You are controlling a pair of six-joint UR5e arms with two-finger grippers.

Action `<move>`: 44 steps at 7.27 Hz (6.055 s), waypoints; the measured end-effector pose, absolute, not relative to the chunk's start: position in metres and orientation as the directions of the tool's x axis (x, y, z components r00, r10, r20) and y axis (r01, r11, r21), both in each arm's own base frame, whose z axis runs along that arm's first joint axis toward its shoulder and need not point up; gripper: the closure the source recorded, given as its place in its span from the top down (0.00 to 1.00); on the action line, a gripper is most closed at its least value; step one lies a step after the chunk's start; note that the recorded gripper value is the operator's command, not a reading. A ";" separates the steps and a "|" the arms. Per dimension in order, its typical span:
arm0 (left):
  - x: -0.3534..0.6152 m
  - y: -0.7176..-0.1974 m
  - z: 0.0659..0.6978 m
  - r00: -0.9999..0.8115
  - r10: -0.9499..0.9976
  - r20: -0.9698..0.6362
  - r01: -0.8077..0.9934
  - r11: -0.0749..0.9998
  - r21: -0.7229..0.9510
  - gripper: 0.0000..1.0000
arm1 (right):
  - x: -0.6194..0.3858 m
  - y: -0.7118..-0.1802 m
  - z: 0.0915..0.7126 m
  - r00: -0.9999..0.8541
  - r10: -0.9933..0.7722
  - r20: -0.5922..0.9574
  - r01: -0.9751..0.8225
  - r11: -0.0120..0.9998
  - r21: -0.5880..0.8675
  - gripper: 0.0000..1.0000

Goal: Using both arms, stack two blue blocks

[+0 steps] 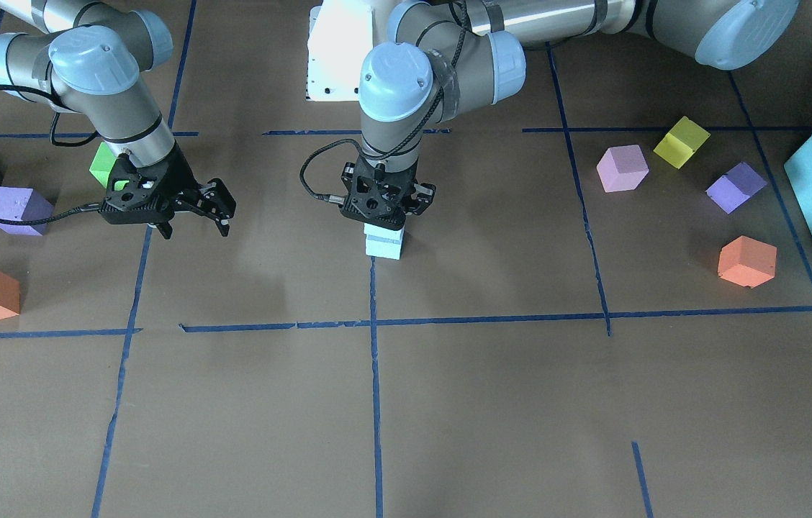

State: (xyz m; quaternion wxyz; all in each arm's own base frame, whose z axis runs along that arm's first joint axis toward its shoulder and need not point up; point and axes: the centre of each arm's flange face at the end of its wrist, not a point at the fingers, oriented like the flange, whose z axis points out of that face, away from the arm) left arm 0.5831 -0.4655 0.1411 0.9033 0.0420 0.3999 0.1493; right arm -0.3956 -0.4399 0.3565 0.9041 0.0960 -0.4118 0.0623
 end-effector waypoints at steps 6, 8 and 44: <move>0.590 -0.471 0.148 0.688 0.292 -0.665 -0.185 0.956 0.228 1.00 | -0.396 -0.440 0.357 0.653 0.034 0.757 -0.192 0.974 0.121 1.00; 0.596 -0.464 0.147 0.701 0.293 -0.650 -0.168 0.954 0.249 1.00 | -0.397 -0.440 0.356 0.652 0.035 0.757 -0.192 0.974 0.121 1.00; -0.039 -0.496 0.595 0.687 0.298 -0.662 -0.167 0.952 0.255 1.00 | 0.060 -0.466 0.551 0.702 -0.160 0.694 0.088 0.986 0.138 1.00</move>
